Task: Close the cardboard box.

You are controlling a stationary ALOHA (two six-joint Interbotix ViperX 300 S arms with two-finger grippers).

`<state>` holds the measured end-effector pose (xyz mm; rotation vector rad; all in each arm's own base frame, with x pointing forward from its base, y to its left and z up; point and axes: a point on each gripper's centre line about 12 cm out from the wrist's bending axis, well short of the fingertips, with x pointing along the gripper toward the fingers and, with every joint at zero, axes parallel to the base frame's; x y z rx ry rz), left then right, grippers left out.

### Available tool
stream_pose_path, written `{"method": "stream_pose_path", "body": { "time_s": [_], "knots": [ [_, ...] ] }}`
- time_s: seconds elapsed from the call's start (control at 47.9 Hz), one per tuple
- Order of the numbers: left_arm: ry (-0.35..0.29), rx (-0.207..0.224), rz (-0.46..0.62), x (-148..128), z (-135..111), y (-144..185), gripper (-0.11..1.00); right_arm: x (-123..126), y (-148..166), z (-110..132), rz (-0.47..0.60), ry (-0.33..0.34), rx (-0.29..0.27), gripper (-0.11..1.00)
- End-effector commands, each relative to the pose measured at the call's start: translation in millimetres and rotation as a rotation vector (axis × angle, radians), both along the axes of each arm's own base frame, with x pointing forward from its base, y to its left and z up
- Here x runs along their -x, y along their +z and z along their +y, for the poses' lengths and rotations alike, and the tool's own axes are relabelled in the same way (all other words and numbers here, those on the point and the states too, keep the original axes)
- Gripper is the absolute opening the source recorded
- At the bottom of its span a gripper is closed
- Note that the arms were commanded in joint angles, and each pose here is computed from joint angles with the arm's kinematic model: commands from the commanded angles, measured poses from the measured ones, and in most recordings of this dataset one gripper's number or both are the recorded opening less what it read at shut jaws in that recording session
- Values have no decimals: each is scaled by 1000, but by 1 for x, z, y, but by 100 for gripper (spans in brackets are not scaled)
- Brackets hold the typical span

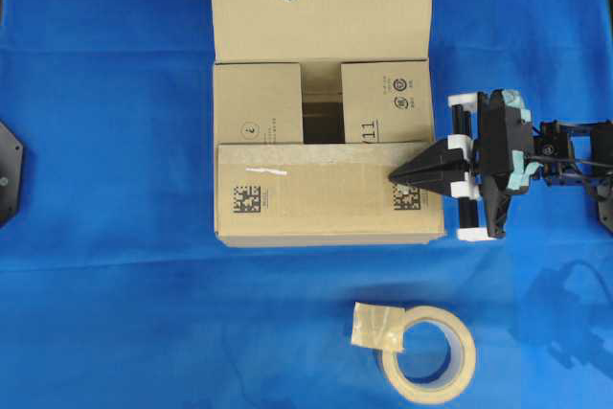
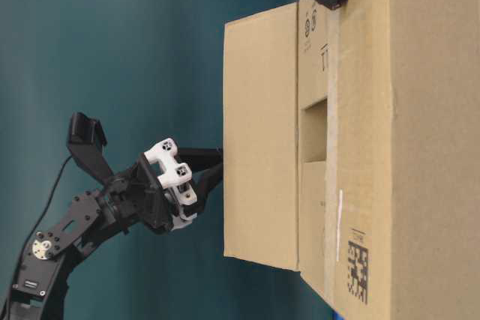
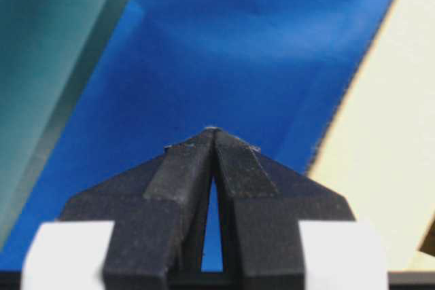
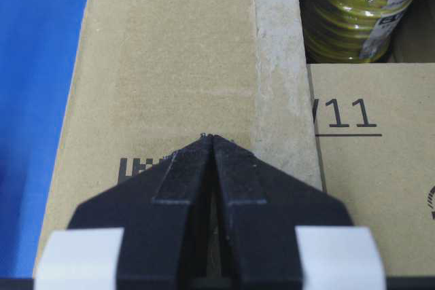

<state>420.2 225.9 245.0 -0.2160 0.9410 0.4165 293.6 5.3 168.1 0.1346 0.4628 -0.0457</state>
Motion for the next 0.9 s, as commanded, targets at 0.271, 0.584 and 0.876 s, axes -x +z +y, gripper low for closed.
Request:
{"method": "stream_pose_path", "body": {
  "time_s": [0.271, 0.584, 0.876],
  "knots": [
    [-45, -9, -20, -4, -22, 27, 0, -3, 5, -1, -23, -1, 5, 0],
    [-92, -15, -52, 0, -52, 49, 0, -4, 6, -1, -34, 1, 12, 0],
    [-124, 12, -52, 17, -88, 40, 0, -4, 7, -1, -35, 1, 11, 0]
  ]
}}
